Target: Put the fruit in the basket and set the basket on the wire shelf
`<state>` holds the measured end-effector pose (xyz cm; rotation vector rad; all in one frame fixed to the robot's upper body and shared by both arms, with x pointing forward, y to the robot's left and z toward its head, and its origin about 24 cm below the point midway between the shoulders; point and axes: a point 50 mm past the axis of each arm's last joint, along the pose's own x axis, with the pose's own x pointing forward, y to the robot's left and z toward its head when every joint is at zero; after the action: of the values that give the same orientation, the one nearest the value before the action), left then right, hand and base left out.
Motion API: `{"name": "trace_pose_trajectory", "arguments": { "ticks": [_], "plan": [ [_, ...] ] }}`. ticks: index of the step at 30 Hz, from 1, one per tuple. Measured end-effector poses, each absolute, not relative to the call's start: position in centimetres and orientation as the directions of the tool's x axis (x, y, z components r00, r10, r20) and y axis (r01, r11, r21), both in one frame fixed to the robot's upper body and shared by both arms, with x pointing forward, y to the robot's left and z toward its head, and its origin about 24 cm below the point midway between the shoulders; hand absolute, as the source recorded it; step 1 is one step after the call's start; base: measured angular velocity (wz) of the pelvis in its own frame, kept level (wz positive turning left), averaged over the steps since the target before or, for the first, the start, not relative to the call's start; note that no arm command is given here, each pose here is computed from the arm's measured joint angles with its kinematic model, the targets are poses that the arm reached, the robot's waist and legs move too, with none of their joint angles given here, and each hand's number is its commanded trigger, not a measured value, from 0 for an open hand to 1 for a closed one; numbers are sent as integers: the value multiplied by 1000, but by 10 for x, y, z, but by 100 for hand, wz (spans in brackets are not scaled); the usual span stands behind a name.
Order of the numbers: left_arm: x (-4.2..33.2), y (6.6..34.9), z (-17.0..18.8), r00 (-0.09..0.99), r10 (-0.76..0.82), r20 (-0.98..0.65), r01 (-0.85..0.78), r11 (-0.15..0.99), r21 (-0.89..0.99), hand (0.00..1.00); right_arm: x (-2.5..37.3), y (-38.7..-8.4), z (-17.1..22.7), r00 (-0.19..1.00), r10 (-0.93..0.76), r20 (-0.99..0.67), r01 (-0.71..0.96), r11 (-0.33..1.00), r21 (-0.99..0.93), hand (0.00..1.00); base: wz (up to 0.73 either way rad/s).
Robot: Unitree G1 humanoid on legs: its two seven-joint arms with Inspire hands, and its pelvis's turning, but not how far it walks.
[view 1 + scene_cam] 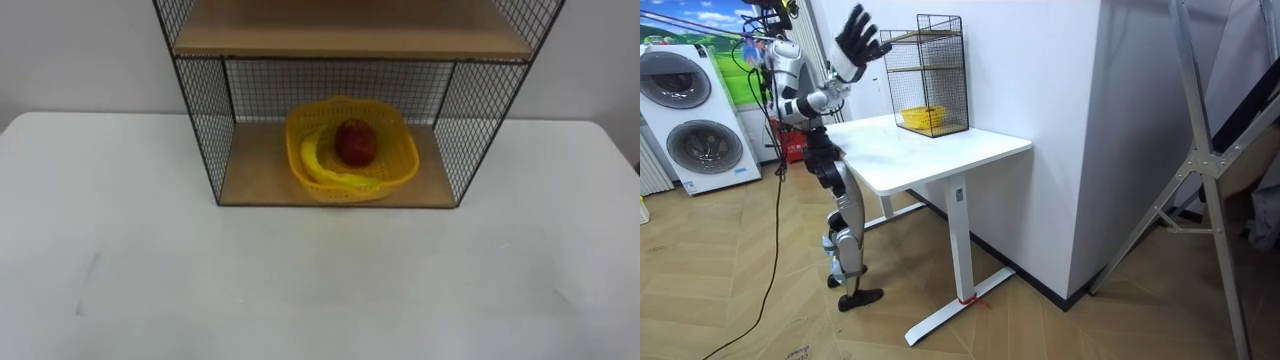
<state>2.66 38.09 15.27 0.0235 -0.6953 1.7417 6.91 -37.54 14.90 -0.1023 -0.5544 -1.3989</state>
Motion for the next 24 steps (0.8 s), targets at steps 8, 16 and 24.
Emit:
{"name": "trace_pose_trajectory", "arguments": {
  "ticks": [8,16,24],
  "plan": [
    [-49,428,53,-571,778,-261,-732,-627,-268,0,-22,-434,68,-358,-905,-232,823,-423,379,0,9],
    [-136,371,-59,-768,404,-496,-565,-792,229,0,-128,-374,-68,-687,-388,-615,582,-800,-145,0,6],
    [-143,288,-122,-586,517,-624,-745,-41,666,0,-123,-293,-130,-631,-380,-676,771,-218,-598,0,7]
  ]
}}
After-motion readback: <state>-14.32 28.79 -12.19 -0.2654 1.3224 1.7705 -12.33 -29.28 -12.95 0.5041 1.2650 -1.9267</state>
